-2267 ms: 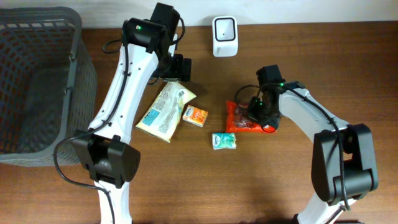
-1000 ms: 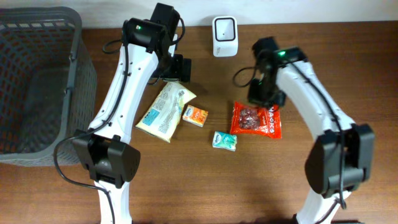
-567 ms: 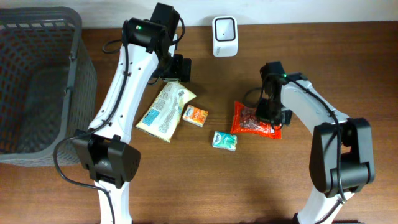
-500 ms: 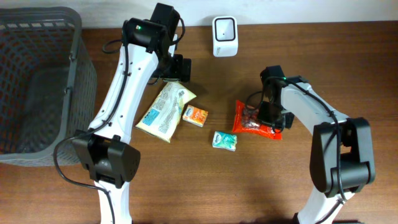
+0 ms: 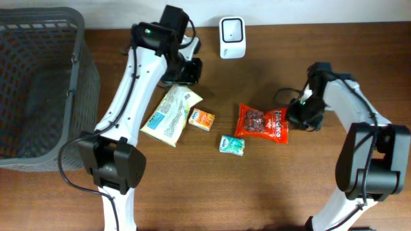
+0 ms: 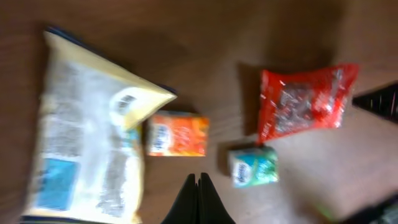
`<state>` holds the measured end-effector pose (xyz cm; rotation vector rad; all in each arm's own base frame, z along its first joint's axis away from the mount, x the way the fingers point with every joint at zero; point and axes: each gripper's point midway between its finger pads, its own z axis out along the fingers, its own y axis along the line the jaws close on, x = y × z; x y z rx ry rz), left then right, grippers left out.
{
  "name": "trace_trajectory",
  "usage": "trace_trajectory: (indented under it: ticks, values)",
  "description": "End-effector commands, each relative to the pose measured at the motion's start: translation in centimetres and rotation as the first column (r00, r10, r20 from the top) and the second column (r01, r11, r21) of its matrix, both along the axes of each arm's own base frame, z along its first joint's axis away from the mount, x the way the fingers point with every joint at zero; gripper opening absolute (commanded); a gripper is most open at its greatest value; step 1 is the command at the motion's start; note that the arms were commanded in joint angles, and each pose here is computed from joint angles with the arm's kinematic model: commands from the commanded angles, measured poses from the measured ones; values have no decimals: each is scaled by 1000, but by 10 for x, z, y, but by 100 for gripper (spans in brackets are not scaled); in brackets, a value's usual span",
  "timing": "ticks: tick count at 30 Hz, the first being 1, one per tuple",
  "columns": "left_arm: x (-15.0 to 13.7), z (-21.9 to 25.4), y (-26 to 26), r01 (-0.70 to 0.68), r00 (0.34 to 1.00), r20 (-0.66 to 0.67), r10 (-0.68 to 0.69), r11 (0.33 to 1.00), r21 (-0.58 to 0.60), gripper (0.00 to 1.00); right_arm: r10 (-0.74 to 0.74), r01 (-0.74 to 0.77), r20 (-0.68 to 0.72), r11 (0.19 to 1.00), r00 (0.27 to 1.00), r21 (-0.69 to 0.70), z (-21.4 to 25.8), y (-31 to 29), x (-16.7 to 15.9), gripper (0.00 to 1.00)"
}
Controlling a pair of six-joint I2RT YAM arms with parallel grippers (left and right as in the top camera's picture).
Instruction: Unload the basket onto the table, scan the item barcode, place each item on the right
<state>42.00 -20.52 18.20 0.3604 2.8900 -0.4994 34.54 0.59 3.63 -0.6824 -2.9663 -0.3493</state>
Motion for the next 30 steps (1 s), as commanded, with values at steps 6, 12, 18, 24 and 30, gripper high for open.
trace_trajectory:
  ticks: [6, 12, 18, 24, 30]
  values:
    - [-32, -64, -95, 199, 972, -88, -216, 965, -168, 0, 87, -100, 105, 987, 991, 125, 32, 19, 21, 4]
    - [-48, -107, -128, 258, 952, -131, -276, 956, -140, 0, 146, -158, 108, 981, 983, 109, 27, 39, 19, 4]
    - [-50, -144, -136, 259, 939, -188, -287, 953, -159, 0, 124, -136, 108, 984, 986, 114, 7, 41, 16, 4]
    - [-46, -170, -139, 257, 937, -201, -285, 954, -155, 0, 82, -93, 104, 990, 991, 108, -14, 40, 11, 4]
    - [-24, -206, -83, 70, 983, -179, -33, 975, 210, 0, 3, 2, 37, 991, 999, -132, -43, -1, -5, 4]
